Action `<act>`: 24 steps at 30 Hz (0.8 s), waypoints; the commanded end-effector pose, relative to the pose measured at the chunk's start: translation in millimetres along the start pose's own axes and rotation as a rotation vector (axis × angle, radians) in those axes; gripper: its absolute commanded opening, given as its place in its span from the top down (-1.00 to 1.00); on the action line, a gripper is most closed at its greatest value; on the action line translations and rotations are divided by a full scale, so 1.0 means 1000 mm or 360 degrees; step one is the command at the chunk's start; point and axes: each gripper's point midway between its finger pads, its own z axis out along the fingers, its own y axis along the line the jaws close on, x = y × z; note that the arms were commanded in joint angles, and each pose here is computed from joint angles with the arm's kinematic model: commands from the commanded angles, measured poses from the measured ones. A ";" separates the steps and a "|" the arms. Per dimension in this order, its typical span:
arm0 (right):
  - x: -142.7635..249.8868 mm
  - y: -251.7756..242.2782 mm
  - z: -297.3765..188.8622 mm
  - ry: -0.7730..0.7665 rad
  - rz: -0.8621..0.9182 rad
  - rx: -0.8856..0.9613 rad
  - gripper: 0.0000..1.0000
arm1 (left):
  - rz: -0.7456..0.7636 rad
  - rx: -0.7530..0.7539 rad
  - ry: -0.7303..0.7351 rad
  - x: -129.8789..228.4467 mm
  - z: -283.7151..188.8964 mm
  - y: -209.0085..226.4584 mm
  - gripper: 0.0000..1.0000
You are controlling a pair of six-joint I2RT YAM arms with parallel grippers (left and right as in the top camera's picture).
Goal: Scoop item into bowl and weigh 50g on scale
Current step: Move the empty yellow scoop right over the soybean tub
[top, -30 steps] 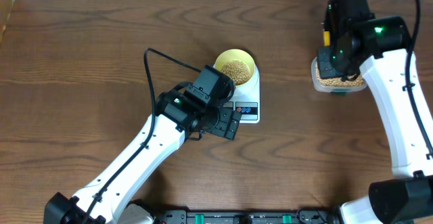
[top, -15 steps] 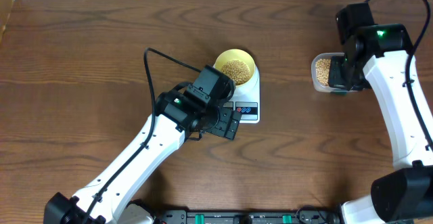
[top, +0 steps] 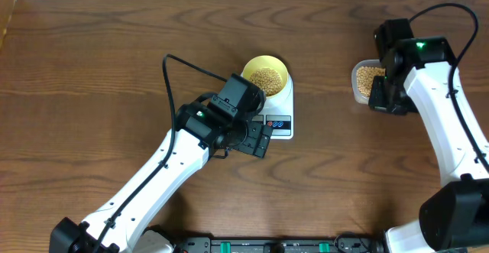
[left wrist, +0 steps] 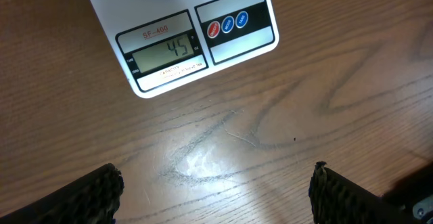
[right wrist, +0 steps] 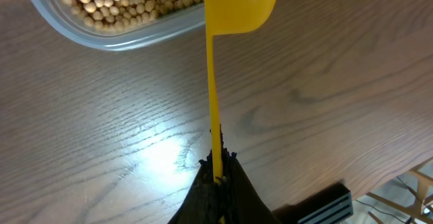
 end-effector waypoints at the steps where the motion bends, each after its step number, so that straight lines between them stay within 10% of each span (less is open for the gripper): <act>1: -0.001 -0.004 0.003 -0.0031 0.0048 0.0024 0.98 | 0.0039 -0.0014 -0.0030 -0.002 -0.005 0.001 -0.81; 24: -0.029 0.015 0.022 -0.0165 0.0033 -0.0141 0.98 | 0.0040 -0.0014 -0.0030 -0.002 -0.005 0.001 -0.81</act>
